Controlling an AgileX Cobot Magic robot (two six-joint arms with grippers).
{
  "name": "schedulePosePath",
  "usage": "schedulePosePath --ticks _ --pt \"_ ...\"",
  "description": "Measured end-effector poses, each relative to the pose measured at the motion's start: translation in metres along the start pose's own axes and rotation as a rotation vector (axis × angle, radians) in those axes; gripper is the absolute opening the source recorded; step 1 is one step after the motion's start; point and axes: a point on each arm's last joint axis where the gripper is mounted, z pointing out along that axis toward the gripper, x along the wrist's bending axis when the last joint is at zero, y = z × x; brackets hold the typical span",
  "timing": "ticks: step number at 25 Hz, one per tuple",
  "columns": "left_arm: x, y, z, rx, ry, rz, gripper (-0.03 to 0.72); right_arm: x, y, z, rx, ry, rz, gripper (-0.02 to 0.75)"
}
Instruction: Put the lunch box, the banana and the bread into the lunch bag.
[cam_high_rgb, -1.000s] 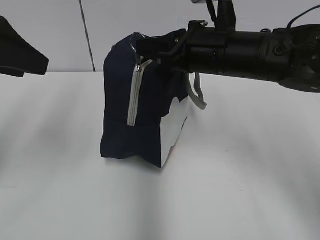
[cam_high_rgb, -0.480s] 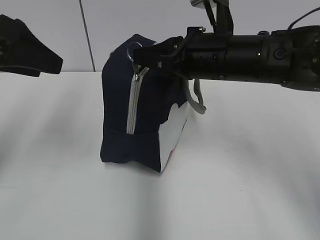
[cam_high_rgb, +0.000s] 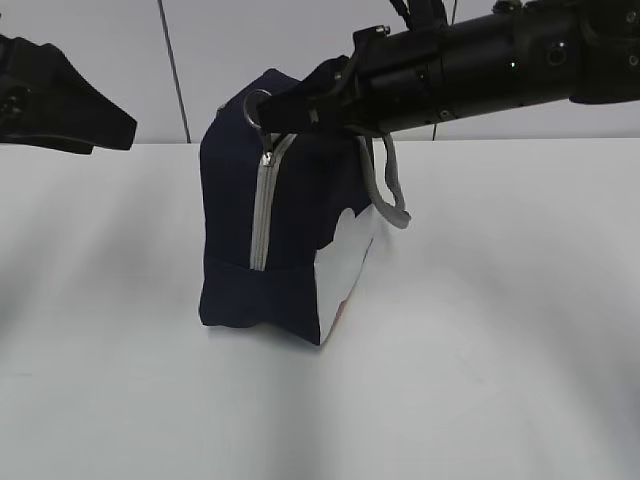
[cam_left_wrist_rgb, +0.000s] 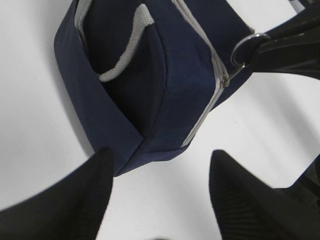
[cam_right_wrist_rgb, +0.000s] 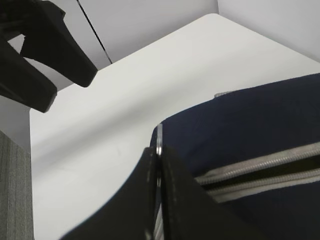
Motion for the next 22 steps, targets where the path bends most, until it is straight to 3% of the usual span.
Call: schedulePosePath --ticks 7,16,22 --pt "0.004 0.001 0.010 0.011 -0.023 -0.010 0.424 -0.009 0.010 -0.010 0.084 -0.012 -0.018 -0.016" --pt "0.005 0.005 0.018 -0.033 -0.081 0.059 0.424 -0.015 0.009 -0.006 0.055 0.000 0.031 -0.016" --pt "0.009 0.006 0.026 -0.032 -0.097 0.072 0.424 -0.020 0.013 -0.004 -0.003 -0.046 0.026 -0.016"
